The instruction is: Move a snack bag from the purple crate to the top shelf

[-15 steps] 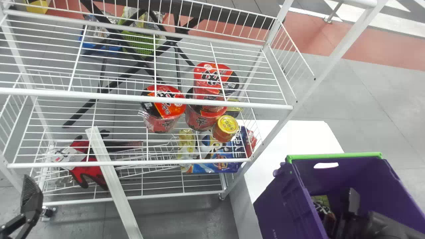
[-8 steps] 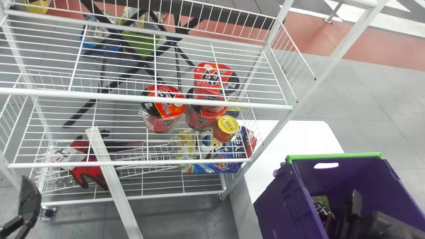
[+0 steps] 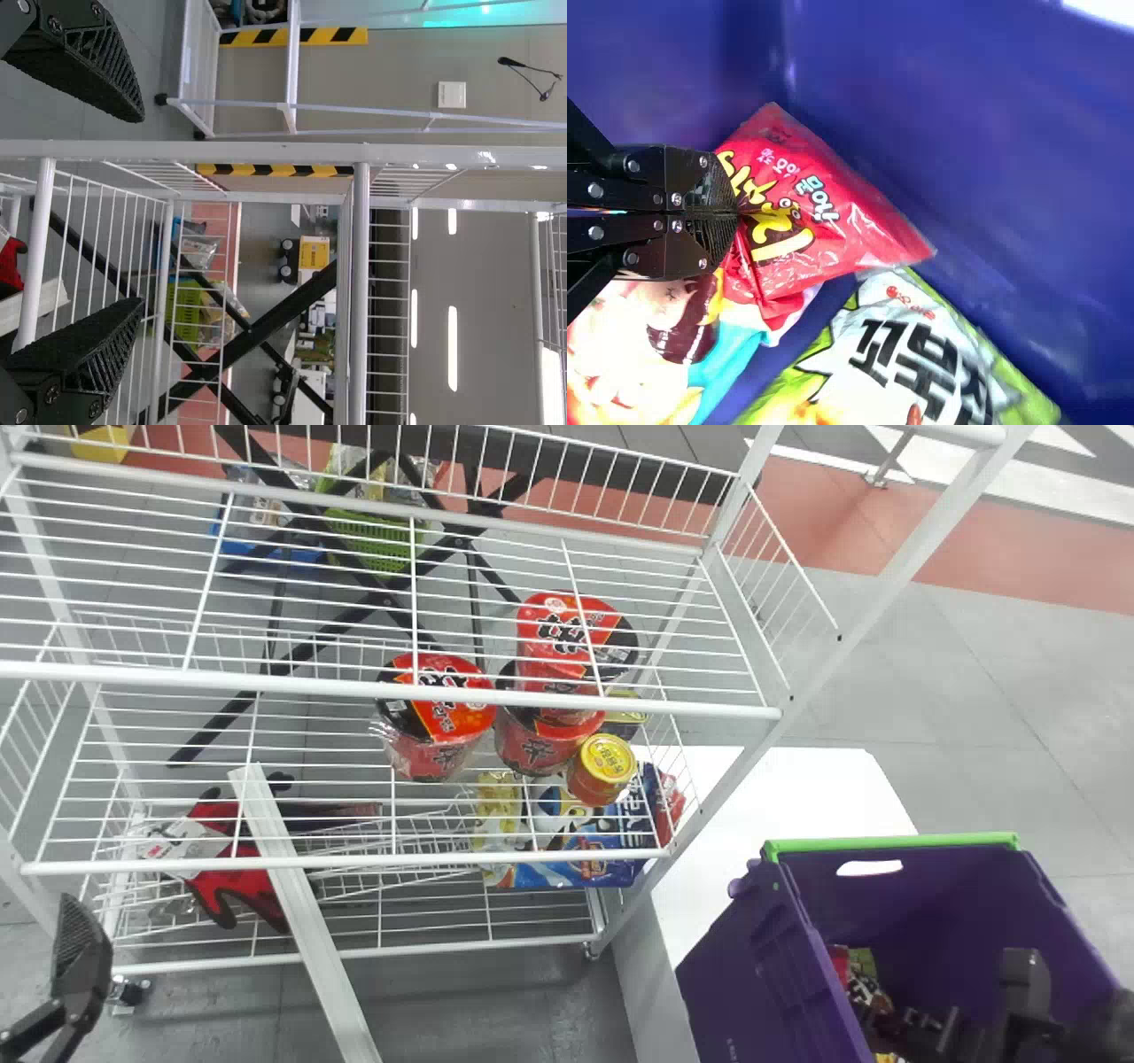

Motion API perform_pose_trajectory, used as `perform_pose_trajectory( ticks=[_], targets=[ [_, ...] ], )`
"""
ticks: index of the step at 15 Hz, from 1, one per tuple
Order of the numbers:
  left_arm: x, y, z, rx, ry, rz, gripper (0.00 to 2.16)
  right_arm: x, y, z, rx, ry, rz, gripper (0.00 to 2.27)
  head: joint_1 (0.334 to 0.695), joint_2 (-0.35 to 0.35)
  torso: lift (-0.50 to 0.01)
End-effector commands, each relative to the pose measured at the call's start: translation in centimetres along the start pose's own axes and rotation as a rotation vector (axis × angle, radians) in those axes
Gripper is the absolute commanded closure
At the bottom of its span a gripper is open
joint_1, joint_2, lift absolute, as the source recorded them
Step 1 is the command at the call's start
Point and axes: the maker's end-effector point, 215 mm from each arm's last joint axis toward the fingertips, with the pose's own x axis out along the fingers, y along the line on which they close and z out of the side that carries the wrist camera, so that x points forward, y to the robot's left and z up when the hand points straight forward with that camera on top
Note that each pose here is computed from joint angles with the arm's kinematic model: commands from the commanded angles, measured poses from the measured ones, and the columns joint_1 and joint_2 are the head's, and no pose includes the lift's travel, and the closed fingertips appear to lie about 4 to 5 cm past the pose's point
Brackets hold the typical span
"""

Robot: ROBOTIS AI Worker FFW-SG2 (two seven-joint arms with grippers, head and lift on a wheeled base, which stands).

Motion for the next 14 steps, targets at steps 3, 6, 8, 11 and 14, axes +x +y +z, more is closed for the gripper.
perform_pose_trajectory(
  ticks=[3, 6, 8, 11, 14],
  targets=[
    [0.41, -0.55, -0.16, 0.003, 0.006, -0.005, 0.08, -1.70, 0.41, 1.25, 0.056, -0.059, 0.067, 2.25, 0.695, -0.350, -0.429],
    [0.50, -0.65, -0.66, 0.007, 0.022, -0.006, 0.08, -1.65, 0.52, 1.54, 0.045, -0.069, 0.072, 2.25, 0.695, -0.350, -0.418],
    [0.50, -0.56, -0.73, 0.008, 0.023, -0.005, 0.08, -1.57, 0.41, 1.64, 0.035, -0.069, 0.064, 2.25, 0.695, -0.350, -0.410],
    [0.58, -0.57, -0.76, 0.008, 0.023, -0.004, 0.08, -1.32, 0.38, 1.56, 0.032, -0.063, 0.059, 2.25, 0.695, -0.350, -0.398],
    [0.63, -0.49, -0.80, 0.007, 0.024, -0.003, 0.08, -1.32, 0.13, 1.08, 0.046, -0.044, 0.046, 2.25, 0.695, -0.350, -0.386]
  ],
)
